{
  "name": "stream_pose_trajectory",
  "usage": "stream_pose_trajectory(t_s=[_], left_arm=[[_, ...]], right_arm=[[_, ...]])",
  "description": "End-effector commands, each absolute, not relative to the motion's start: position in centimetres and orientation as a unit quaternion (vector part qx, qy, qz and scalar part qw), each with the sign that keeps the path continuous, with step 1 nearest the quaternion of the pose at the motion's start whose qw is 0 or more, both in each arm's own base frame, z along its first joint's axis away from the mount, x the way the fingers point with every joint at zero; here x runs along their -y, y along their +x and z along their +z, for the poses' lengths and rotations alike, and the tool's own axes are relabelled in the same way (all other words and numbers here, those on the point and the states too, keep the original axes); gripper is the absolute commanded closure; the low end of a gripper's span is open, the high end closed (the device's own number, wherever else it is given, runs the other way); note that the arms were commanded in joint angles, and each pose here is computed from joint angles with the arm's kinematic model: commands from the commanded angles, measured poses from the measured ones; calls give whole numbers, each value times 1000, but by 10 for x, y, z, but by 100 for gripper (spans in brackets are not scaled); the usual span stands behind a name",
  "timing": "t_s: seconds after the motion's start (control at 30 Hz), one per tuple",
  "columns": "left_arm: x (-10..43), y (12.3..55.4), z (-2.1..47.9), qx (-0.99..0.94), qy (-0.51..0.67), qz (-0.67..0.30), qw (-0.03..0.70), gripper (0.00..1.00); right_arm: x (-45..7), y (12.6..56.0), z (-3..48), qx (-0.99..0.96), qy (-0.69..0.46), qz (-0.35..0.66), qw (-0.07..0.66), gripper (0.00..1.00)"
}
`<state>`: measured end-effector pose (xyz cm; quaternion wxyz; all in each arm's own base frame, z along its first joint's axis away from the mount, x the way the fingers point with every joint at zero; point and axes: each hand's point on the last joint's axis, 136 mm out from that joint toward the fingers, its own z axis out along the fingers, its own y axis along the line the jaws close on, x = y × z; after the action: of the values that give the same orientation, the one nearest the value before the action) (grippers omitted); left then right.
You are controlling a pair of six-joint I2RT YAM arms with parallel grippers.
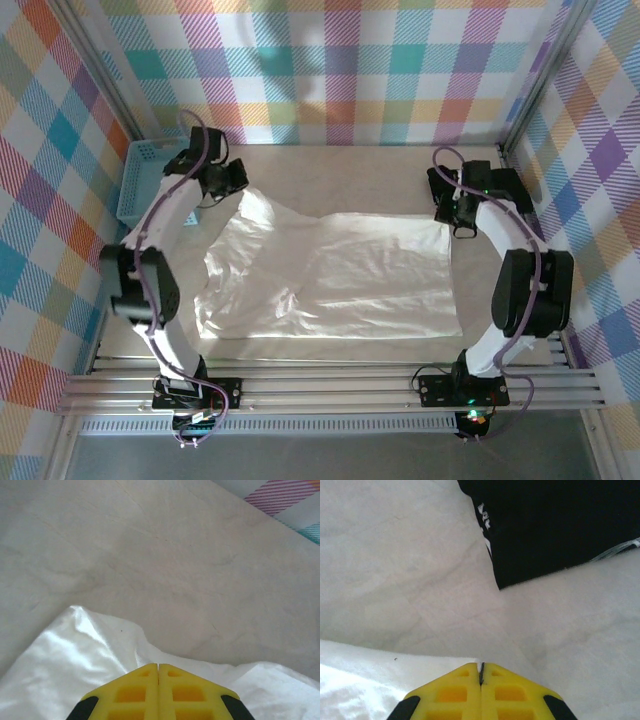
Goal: Fold the inside-out t-shirt
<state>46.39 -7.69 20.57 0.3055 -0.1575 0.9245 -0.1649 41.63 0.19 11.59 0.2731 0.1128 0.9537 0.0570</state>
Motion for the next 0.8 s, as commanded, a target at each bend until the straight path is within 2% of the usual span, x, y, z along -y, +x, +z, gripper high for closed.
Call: stream_pose_trajectory(t_s=[0.0,0.17,0.37,0.77], left_arm=[[57,431,204,-924,-190,-132,303,100],[60,389,205,-927,-194,-154,283,100],[69,363,209,-931,-182,-183,260,100],[66,302,200,-949,-153,-172,216,100]], right_arm=[[3,414,131,-943,95,38,316,99],[0,403,134,-938,95,47,331,99],[1,385,130,-941,98,43,322,99],[10,353,117,-952,104,11,288,98]])
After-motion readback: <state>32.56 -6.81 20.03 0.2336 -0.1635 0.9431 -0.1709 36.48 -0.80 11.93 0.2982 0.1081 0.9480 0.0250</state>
